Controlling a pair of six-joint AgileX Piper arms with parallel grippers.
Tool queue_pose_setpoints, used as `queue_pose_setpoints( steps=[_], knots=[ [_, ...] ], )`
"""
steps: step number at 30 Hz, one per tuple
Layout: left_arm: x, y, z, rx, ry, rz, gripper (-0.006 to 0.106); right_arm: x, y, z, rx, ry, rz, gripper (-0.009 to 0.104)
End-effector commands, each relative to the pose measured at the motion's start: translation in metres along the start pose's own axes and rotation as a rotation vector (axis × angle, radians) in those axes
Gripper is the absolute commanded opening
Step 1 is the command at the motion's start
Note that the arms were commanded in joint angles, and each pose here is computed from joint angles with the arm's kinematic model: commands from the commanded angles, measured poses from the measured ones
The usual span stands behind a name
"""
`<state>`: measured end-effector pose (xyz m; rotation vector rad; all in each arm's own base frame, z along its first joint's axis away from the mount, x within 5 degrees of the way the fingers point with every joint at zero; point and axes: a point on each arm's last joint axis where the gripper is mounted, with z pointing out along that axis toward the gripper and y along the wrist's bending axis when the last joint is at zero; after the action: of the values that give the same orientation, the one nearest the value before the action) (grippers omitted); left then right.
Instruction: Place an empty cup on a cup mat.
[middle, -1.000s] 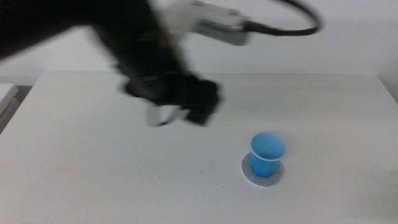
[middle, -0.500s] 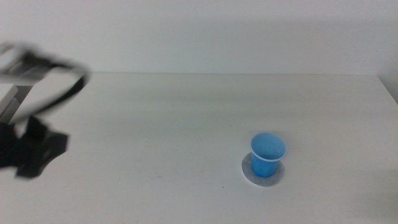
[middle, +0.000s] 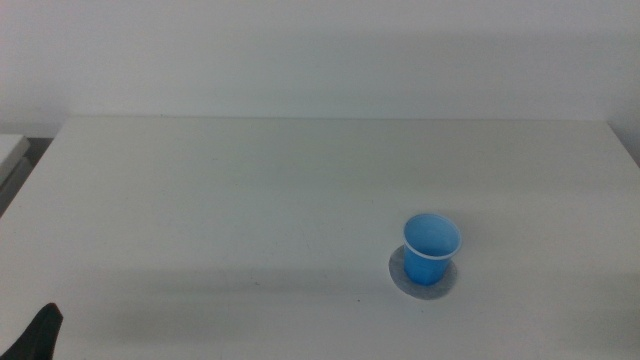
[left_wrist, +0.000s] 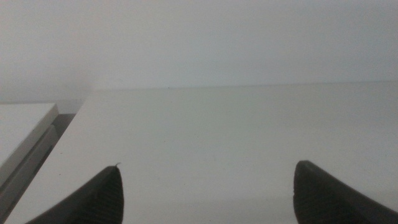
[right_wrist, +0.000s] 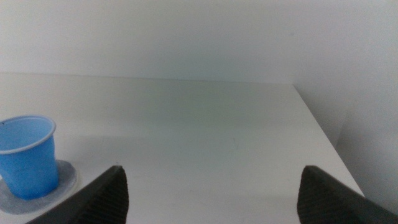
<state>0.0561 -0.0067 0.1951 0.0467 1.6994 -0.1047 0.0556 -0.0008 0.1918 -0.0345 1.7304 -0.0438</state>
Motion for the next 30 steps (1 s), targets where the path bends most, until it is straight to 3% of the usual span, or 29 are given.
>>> queue_pose_setpoints(
  steps=[1,30],
  knots=[
    [0.0012,-0.0001,-0.0006,0.001,-0.004,-0.009,0.094,0.0002,0.0000,-0.0001,0.000,-0.008,-0.010,0.093],
    [-0.0087,0.0029,-0.0012,-0.035,-0.112,0.053,0.094,0.0002,0.0000,-0.0001,0.000,-0.008,-0.010,0.093]
  ],
)
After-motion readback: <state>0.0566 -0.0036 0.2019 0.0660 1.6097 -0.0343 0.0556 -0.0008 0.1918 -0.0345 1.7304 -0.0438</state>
